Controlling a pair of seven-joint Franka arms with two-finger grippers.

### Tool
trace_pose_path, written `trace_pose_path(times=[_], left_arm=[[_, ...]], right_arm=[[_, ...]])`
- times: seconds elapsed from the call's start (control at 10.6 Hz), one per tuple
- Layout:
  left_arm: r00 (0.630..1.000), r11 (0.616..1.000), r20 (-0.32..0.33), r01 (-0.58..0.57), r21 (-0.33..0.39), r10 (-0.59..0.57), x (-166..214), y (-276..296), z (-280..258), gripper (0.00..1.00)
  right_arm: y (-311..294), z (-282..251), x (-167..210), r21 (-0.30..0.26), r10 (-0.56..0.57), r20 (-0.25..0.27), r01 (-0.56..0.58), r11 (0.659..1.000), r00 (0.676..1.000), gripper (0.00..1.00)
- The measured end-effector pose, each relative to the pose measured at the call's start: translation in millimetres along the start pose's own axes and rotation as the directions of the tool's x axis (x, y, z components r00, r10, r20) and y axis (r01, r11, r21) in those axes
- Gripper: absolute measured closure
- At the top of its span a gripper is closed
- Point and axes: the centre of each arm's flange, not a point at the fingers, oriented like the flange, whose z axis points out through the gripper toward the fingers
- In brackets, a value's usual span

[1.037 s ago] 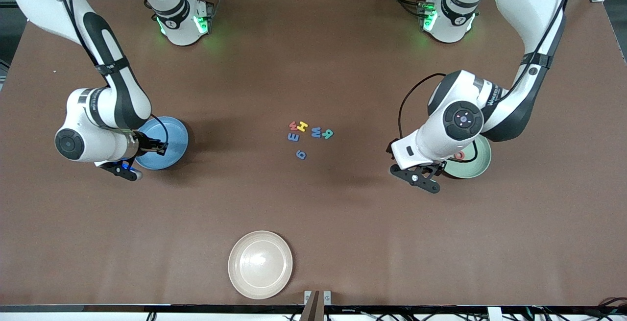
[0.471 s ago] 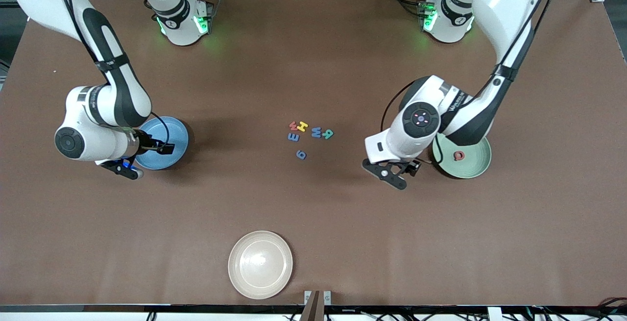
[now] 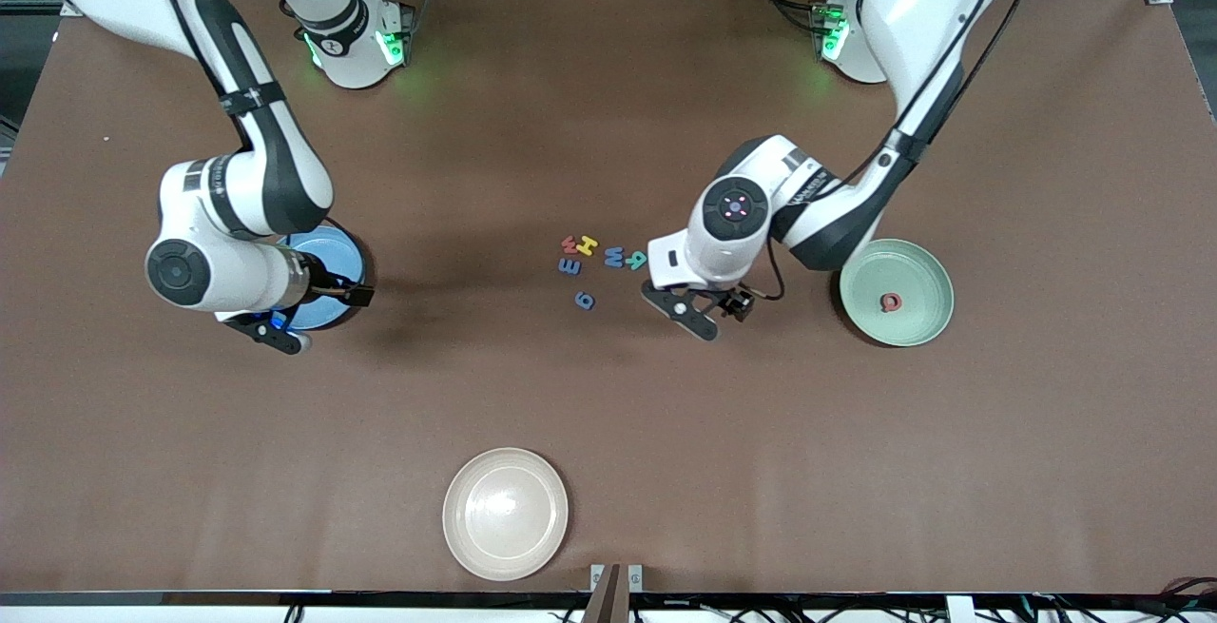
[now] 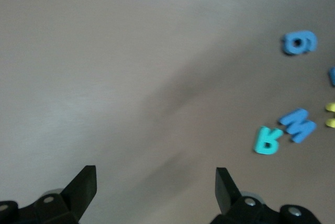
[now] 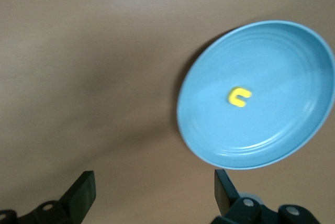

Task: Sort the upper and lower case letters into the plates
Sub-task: 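Release the u on the blue plate while the left gripper returns to the letters, then lower the left gripper onto the teal R and grasp it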

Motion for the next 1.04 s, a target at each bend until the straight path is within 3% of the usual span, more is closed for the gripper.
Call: trace_pose_path(times=[0.47, 1.04], left_arm=[[0.99, 0.991, -0.044, -0.131, -0.008, 0.131, -30.4, 65.6, 58.0, 0.0], [0.981, 0.982, -0.065, -0.186, -0.016, 0.185, -36.5, 101.0, 65.1, 0.02]], right_arm=[[-34.0, 8.1, -11.6, 0.024, 0.039, -0.048, -0.038, 0.999, 0.998, 0.0], [-61.8, 24.5, -19.5, 0.043, 0.078, -0.077, -0.075, 0.996, 0.994, 0.0]])
